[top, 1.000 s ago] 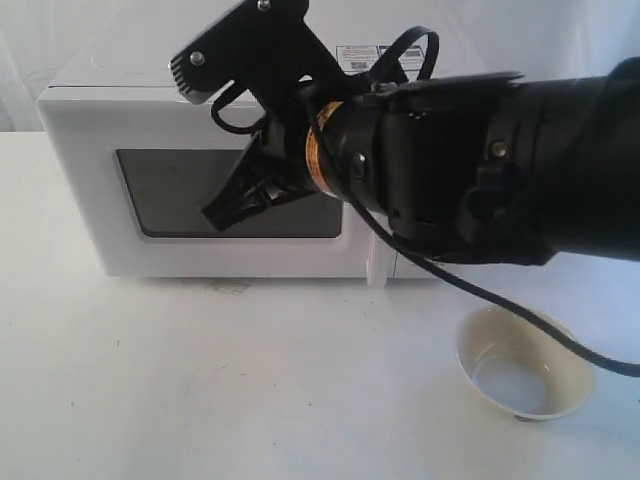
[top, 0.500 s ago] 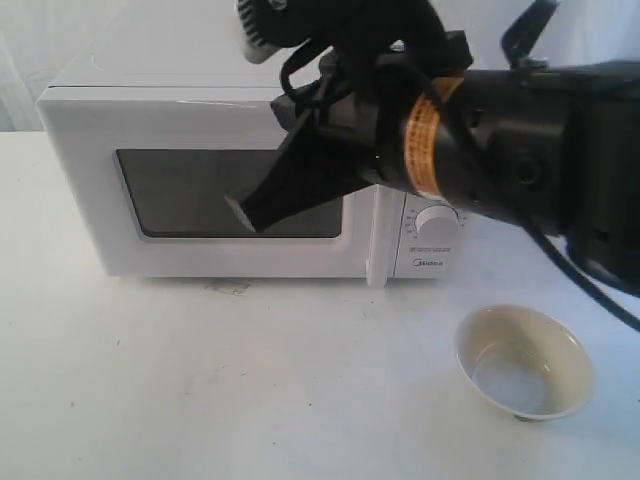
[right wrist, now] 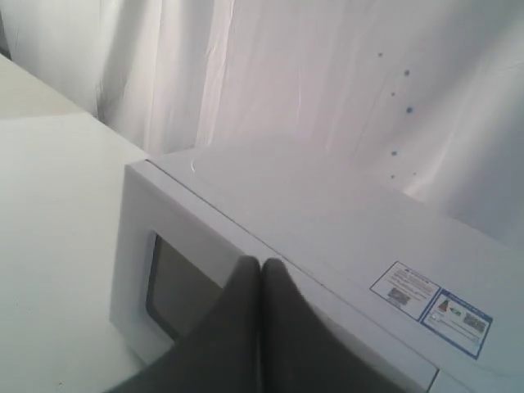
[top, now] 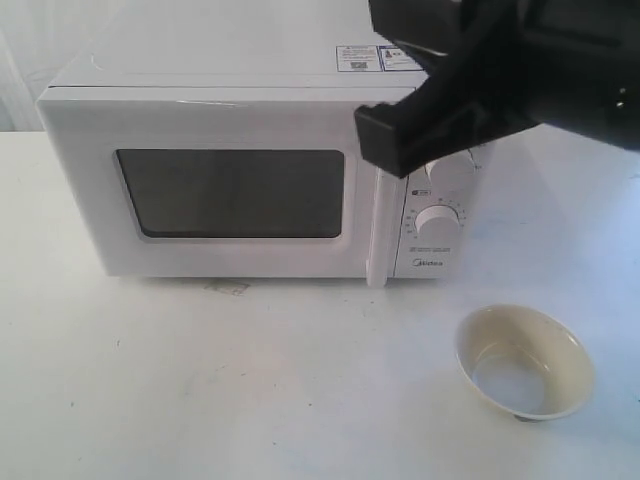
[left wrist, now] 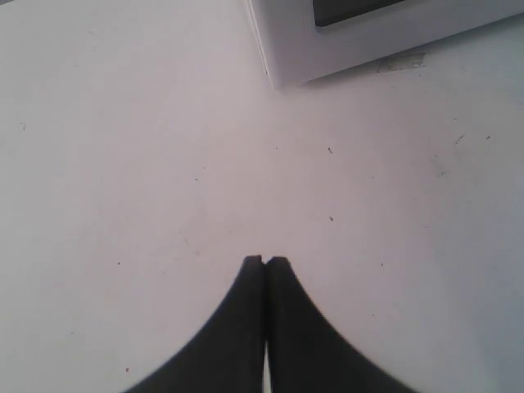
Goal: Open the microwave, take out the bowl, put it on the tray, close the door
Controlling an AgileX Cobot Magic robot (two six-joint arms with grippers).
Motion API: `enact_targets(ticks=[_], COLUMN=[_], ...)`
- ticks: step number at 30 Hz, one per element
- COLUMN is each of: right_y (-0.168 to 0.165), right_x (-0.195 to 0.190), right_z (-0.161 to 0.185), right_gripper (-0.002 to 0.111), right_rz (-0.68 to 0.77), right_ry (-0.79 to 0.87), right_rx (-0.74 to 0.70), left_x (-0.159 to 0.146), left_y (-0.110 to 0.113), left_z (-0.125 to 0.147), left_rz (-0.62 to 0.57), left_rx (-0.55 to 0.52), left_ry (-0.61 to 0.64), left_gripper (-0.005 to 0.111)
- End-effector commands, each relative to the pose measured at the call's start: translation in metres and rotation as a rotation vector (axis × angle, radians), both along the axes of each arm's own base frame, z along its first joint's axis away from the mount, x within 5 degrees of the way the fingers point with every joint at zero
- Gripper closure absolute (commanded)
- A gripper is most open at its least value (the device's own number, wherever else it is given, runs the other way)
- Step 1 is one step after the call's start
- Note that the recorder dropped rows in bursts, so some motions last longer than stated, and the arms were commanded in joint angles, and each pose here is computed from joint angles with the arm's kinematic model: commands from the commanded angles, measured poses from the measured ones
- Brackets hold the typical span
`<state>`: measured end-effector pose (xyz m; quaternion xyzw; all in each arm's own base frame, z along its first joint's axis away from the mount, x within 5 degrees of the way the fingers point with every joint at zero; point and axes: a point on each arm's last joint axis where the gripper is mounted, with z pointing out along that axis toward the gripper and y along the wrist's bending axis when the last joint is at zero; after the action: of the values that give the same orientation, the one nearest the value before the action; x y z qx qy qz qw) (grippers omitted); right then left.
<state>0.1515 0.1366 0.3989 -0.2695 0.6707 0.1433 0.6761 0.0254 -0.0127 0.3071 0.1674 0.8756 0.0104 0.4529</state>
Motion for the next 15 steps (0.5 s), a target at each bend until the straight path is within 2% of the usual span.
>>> enact_targets(ticks=[1, 15], right_y=[-0.0066, -0.0085], right_x=[-0.0063, -0.0079], right_z=[0.0041, 0.0059], right_gripper=[0.108, 0.108], right_rz=[0.003, 0.003], right_ry=[-0.012, -0.021], right_rx=[0.028, 0.032], left_x=[-0.0015, -0.0015], left_y=[-0.0008, -0.0008], left_z=[-0.0021, -0.0021], left_rz=[-0.003, -0.003], left_rx=[-0.014, -0.014], left_ry=[0.007, 0.007], left_gripper=[0.107, 0.107])
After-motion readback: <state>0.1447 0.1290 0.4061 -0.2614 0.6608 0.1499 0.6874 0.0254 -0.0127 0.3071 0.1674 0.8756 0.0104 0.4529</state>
